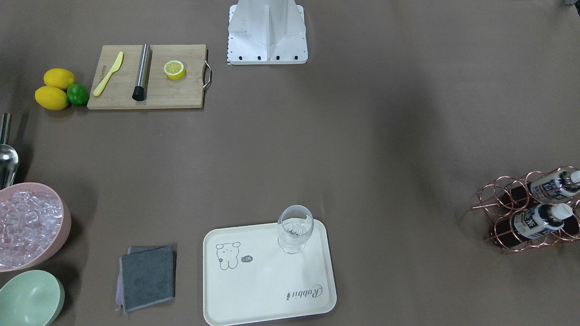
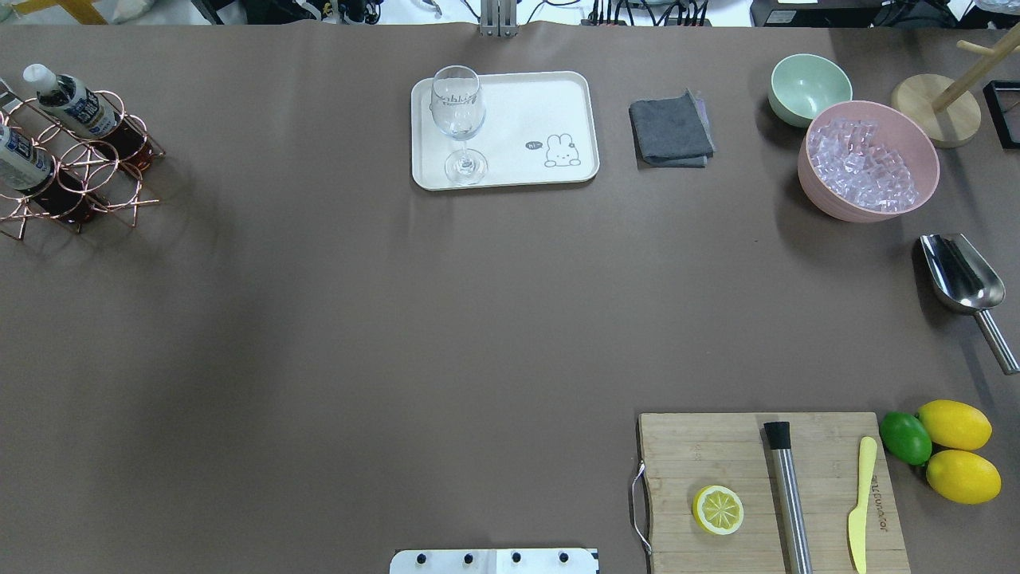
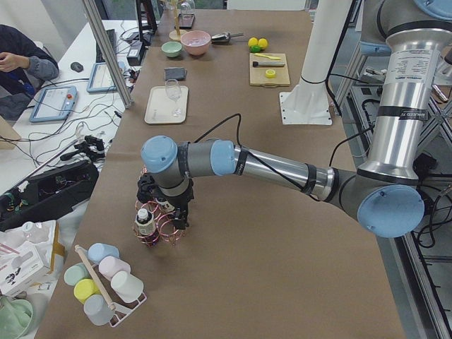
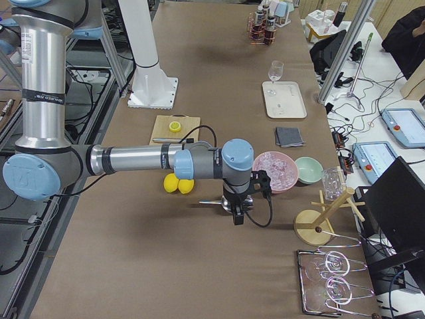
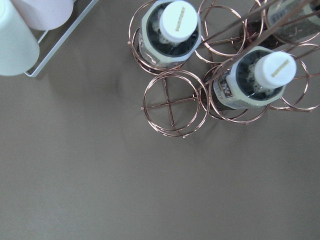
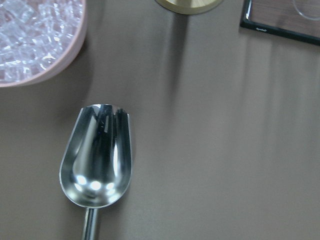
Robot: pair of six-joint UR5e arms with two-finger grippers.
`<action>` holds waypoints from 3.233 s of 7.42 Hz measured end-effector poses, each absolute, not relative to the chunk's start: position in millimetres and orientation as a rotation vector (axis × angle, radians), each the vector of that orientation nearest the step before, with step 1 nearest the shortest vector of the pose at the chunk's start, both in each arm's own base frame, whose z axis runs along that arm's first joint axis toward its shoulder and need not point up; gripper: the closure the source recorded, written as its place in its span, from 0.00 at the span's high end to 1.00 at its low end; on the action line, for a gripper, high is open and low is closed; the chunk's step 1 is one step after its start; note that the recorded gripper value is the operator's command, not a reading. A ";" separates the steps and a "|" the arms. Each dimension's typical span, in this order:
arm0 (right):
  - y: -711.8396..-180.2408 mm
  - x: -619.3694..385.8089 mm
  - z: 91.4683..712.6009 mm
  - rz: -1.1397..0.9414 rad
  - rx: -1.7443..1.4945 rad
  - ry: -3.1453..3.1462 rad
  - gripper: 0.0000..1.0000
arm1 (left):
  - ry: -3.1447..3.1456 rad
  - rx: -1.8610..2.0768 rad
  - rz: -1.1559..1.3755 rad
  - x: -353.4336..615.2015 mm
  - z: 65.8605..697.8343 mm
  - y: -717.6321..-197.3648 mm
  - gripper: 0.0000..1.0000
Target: Take tea from basket to plate
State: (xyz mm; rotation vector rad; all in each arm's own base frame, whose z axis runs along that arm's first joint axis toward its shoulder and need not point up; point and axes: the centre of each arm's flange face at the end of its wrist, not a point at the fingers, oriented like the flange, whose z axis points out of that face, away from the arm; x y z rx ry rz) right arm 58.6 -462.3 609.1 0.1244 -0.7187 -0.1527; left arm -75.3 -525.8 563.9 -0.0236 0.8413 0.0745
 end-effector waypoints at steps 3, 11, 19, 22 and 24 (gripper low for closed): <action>-459.2 35.9 559.6 -0.235 0.199 -0.773 1.00 | 0.694 0.087 0.308 -102.0 501.0 -561.3 0.98; -467.5 -19.6 469.5 -0.488 0.345 -0.789 1.00 | 0.611 0.456 0.969 -80.4 480.7 -619.8 0.97; -510.3 -46.0 409.9 -0.354 0.177 -0.758 1.00 | 0.699 0.484 1.003 -20.1 459.9 -661.2 0.72; -507.4 -41.4 418.3 -0.327 0.125 -0.718 1.00 | 0.647 0.518 1.058 -10.9 446.1 -633.8 0.72; -506.3 -40.0 421.2 -0.318 0.106 -0.704 1.00 | 0.624 0.527 1.114 -7.8 450.4 -625.1 0.63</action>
